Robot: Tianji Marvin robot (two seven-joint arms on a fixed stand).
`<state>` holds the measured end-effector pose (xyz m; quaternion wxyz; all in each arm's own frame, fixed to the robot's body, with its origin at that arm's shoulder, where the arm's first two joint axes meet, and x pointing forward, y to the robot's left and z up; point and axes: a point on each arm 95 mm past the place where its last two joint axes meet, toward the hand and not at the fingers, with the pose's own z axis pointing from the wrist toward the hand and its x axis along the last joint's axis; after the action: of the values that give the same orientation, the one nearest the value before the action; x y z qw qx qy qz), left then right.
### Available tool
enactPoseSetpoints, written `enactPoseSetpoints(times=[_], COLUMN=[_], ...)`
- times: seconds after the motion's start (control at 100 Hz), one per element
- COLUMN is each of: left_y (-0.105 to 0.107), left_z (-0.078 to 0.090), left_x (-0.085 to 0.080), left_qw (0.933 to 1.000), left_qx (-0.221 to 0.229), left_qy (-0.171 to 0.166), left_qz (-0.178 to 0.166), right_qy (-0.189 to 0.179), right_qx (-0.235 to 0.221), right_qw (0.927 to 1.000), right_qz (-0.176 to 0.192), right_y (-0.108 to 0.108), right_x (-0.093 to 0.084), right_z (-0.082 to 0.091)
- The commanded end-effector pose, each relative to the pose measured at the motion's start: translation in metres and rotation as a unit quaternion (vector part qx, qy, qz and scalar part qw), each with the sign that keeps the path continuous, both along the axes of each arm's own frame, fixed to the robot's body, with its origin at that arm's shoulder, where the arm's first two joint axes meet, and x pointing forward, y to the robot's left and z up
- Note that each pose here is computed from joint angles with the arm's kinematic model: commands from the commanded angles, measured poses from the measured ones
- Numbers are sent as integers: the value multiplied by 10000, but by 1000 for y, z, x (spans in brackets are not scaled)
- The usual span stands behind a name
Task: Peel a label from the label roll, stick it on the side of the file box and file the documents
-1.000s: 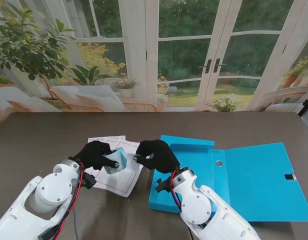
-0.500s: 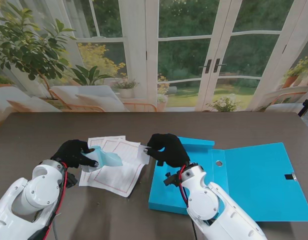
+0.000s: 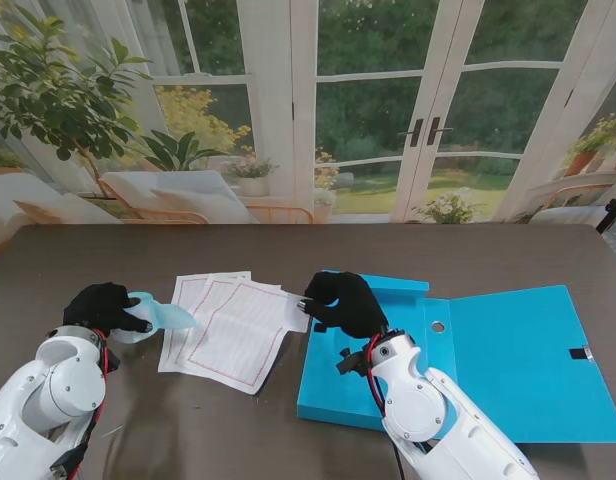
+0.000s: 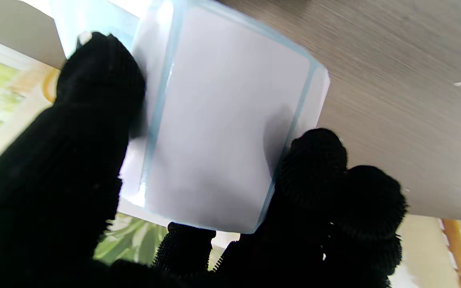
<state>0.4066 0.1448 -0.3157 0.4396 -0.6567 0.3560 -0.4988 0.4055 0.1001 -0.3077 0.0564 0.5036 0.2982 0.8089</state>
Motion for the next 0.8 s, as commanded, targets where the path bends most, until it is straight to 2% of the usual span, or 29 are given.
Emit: enactPoseSetpoints(times=[0.0, 0.16, 0.33, 0.79], left_y=[5, 13, 18, 18], left_z=[-1, -13, -28, -53], left_x=[2, 3, 3, -6], left_qw=[9998, 9985, 9972, 9948], left_qx=[-28, 75, 161, 662], left_qy=[-34, -174, -147, 265], left_qz=[170, 515, 712, 734], right_qy=[92, 137, 167, 223], right_qx=[-30, -2, 21, 139], right_qw=[9999, 9999, 9999, 9997], right_qz=[53, 45, 34, -5], right_y=[0, 0, 0, 0], right_x=[-3, -3, -3, -5], right_z=[-7, -9, -12, -14])
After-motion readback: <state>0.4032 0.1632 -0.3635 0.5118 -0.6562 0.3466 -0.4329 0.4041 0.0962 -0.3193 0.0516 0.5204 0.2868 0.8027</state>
